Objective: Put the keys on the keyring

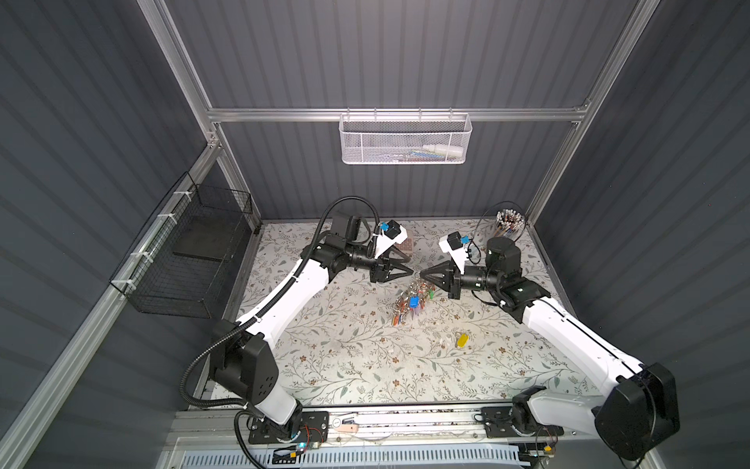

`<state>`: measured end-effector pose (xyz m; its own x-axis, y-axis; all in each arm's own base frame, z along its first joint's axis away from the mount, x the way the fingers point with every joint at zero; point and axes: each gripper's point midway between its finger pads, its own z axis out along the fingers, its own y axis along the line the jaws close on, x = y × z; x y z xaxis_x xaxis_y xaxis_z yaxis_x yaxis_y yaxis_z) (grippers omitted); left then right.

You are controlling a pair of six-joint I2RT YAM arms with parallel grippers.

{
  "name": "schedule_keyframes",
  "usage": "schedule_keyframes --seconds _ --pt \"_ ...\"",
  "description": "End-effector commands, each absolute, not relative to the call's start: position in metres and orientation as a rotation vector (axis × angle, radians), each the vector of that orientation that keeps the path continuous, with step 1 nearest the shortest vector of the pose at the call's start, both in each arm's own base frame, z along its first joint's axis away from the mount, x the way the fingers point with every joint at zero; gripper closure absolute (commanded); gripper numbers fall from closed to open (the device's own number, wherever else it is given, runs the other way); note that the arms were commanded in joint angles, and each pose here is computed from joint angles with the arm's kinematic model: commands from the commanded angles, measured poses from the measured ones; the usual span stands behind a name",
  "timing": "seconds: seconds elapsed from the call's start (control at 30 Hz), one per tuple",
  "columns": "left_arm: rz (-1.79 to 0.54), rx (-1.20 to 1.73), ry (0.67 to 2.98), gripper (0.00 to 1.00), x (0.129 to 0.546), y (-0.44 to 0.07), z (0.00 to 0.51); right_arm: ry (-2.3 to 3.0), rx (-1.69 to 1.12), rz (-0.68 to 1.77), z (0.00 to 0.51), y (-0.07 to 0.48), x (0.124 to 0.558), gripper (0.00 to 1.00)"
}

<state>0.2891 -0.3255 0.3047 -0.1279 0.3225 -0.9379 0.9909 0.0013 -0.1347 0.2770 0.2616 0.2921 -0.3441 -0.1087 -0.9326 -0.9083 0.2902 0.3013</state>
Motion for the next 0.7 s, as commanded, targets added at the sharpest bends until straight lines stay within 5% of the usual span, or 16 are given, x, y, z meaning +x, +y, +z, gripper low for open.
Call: schedule_keyframes --seconds 0.0,0.67 --pt "-1.187 1.435 1.529 0.55 0.283 -0.324 0.31 1.577 -0.985 1.163 0.319 0.266 0.272 1.0" --pt "-1.303 1.477 1.522 0.62 0.275 -0.339 0.301 1.585 -0.978 1.18 0.315 0.266 0.272 1.0"
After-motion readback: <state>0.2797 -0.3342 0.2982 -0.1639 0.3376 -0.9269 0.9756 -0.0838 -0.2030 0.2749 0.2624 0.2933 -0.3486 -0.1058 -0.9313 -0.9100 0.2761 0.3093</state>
